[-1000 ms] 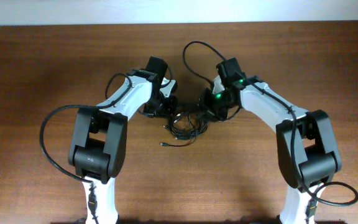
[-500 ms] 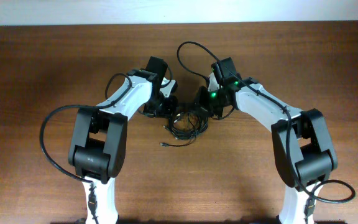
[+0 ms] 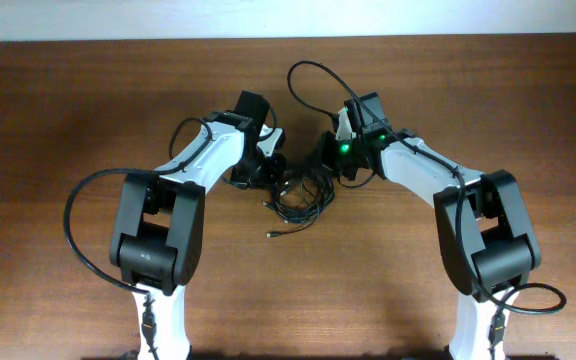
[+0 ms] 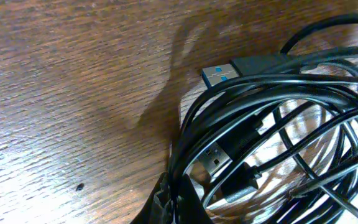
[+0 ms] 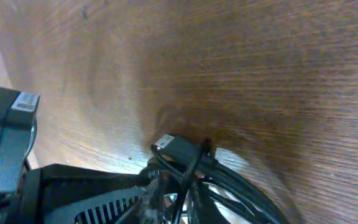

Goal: Untangle cables

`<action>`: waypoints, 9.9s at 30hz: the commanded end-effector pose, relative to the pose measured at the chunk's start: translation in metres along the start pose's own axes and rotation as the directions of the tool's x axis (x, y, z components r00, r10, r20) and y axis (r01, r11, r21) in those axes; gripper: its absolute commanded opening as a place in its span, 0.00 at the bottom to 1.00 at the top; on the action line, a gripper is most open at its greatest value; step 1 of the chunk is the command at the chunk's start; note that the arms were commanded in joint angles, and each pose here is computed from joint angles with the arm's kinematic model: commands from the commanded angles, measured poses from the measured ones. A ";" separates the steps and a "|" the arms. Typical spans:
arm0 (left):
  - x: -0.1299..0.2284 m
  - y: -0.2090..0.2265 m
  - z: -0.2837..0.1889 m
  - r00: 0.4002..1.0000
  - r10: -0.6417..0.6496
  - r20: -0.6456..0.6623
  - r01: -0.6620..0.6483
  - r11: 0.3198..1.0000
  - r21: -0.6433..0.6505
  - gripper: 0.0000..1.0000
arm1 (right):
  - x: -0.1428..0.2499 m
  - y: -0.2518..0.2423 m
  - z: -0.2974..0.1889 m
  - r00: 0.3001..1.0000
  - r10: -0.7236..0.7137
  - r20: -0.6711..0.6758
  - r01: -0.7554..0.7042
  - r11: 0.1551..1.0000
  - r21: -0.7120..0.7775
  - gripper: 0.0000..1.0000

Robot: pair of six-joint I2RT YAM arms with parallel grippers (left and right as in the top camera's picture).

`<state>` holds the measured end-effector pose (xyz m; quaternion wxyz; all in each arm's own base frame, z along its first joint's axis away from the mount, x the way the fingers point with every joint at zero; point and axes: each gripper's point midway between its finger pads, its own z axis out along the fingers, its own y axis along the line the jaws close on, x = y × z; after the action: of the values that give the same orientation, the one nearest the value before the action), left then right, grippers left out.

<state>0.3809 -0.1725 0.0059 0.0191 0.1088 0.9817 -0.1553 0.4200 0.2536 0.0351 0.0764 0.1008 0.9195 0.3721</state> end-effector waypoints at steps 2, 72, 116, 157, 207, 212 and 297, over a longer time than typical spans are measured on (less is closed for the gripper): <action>0.000 0.005 0.003 1.000 -0.014 -0.005 0.014 1.000 -0.008 0.00 | 0.002 -0.008 0.004 1.000 -0.010 -0.002 0.010 1.000 0.020 0.27; 0.046 0.047 -0.126 0.936 -0.338 0.098 0.325 0.937 0.127 0.00 | -0.014 0.148 -0.311 0.689 -0.509 0.517 0.723 0.541 -0.430 0.04; 0.051 -0.072 -0.128 0.989 -0.036 0.141 -0.069 0.738 0.672 0.00 | -0.004 0.121 -0.295 0.583 -0.613 0.533 0.515 0.786 0.341 0.04; 0.042 -0.016 -0.129 0.963 -0.252 0.094 0.146 0.783 0.605 0.00 | 0.005 -0.185 -0.255 0.991 0.016 0.136 -0.123 0.548 0.828 0.04; 0.010 -0.044 -0.066 0.940 -0.228 0.254 0.201 0.971 0.128 0.60 | 0.025 -0.130 -0.195 0.991 -0.078 -0.107 0.121 0.863 0.491 0.04; 0.008 -0.082 -0.046 0.940 -0.199 0.276 0.173 0.978 0.117 0.57 | 0.036 -0.138 -0.187 0.990 -0.058 -0.129 0.114 0.869 0.482 0.04; -0.011 -0.008 -0.100 0.977 -0.083 0.199 0.071 0.995 0.065 0.56 | 0.097 -0.021 -0.100 0.918 -0.382 -0.106 0.316 0.867 -0.384 0.29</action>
<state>0.3868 -0.1535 0.1226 0.1206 0.0512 0.9666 -0.2205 0.3054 0.1909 0.0838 0.0877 -0.1201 0.8464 0.5113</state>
